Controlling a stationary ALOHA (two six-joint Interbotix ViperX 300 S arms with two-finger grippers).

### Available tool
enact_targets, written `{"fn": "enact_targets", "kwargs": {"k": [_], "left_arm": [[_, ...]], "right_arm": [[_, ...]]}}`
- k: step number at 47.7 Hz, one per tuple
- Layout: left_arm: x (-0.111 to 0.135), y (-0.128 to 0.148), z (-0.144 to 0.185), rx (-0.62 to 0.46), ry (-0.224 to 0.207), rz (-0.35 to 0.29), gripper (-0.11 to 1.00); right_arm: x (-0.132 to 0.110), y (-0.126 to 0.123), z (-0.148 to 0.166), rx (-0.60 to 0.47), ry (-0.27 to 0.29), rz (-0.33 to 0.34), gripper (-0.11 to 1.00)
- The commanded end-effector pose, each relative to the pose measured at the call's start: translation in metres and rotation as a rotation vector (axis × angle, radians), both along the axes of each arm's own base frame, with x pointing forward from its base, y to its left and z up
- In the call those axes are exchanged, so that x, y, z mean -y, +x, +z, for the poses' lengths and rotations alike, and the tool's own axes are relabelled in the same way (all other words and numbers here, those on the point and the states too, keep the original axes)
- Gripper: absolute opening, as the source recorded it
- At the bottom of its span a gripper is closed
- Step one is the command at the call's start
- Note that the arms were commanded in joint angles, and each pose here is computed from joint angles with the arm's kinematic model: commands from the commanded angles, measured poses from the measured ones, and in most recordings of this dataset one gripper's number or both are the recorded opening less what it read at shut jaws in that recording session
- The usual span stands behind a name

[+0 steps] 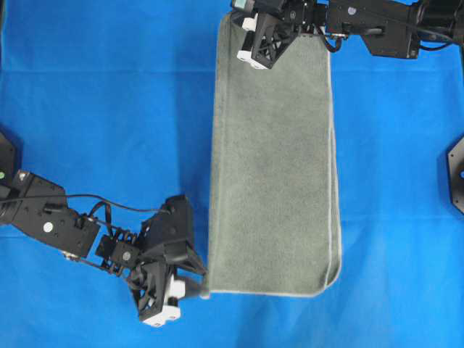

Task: Fold a large towel.
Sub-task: 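Lower the folded towel flat and open both grippers, then grasp the top corners of the folded strip with both grippers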

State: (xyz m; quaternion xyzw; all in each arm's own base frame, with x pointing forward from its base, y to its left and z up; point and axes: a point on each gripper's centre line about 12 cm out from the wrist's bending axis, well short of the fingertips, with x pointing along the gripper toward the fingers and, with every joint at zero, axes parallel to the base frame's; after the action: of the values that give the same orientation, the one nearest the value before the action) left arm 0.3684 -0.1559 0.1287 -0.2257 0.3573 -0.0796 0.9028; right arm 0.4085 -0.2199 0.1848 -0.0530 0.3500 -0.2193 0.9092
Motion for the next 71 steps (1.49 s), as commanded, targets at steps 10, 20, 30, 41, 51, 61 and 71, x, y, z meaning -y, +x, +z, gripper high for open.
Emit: {"fn": "enact_targets", "kwargs": {"k": [10, 20, 30, 41, 51, 61, 71], "left_arm": [[-0.014, 0.001, 0.044, 0.014, 0.005, 0.021, 0.74], [-0.050, -0.007, 0.081, 0.053, 0.066, 0.047, 0.73], [-0.103, -0.016, 0.100, 0.134, 0.184, 0.092, 0.73], [-0.180, -0.030, 0.105, 0.189, 0.282, 0.258, 0.73], [-0.246, -0.043, 0.103, 0.263, 0.365, 0.433, 0.73], [-0.285, -0.030, 0.089, 0.233, 0.464, 0.465, 0.73], [-0.331, -0.002, 0.055, 0.133, 0.537, 0.475, 0.73]], "right_arm": [[0.002, -0.007, 0.041, 0.001, -0.094, 0.013, 0.68], [-0.022, -0.033, 0.078, 0.050, -0.118, 0.020, 0.67], [-0.055, -0.077, 0.091, 0.099, -0.099, 0.032, 0.66], [-0.086, -0.137, 0.086, 0.207, -0.016, -0.004, 0.66], [-0.092, -0.172, 0.066, 0.265, 0.064, -0.080, 0.66], [-0.066, -0.162, 0.038, 0.176, 0.108, -0.158, 0.66], [-0.021, -0.137, -0.007, 0.029, 0.155, -0.233, 0.66]]}}
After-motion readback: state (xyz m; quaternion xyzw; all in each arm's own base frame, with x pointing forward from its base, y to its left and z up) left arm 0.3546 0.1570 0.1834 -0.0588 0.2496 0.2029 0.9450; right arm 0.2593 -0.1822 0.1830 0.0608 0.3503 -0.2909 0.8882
